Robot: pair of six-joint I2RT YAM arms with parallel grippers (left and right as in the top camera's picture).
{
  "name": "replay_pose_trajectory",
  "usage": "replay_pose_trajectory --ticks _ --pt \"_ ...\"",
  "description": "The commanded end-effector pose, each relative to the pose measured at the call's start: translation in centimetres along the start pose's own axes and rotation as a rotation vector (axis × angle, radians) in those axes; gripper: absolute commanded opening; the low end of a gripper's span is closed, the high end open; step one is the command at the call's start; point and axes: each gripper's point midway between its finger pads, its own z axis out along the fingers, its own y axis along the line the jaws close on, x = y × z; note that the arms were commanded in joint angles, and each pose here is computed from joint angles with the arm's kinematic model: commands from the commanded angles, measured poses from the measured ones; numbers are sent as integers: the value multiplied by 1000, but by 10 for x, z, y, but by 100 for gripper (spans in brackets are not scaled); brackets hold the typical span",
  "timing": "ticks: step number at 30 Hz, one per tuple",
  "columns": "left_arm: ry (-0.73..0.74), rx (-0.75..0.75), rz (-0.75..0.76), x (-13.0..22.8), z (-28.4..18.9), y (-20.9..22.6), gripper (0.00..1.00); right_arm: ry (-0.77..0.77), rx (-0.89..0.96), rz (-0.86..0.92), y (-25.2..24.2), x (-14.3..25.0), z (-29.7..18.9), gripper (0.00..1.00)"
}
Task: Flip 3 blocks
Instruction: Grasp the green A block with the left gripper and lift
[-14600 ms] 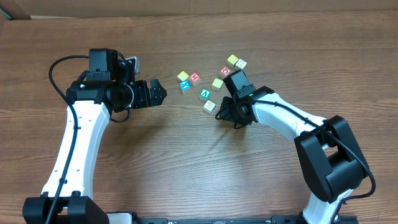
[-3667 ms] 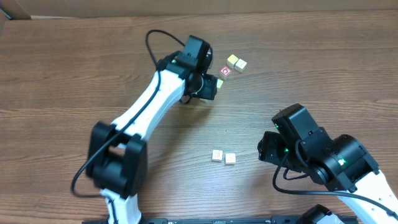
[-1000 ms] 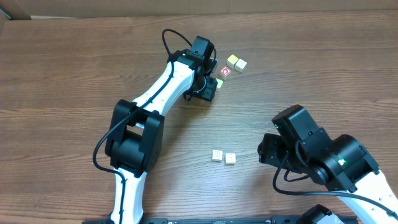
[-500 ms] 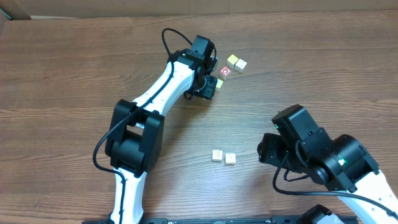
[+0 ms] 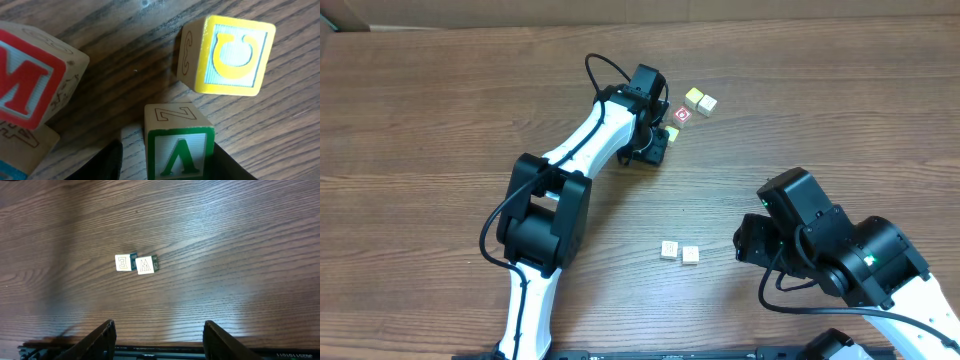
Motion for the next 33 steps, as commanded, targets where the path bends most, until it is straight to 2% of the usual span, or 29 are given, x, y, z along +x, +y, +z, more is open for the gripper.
replay_pose_trajectory --ticks 1,7,12,20,25,33 --pt "-7 13 -14 -4 1 -4 43 -27 -25 -1 5 -6 -6 57" --pt "-21 14 -13 -9 -1 -4 45 -30 -27 -1 6 -7 -6 58" --pt "-27 16 -11 -11 -4 -5 30 -30 -27 -1 6 -7 -6 58" --pt "-31 16 -11 -16 -14 -7 30 -35 -33 -2 7 -8 -6 58" --pt "-32 16 -11 -21 -24 -8 20 -35 -33 -2 7 -8 -6 58" --pt "-7 13 -15 -18 -33 -9 15 -35 -33 -2 7 -8 -6 58"
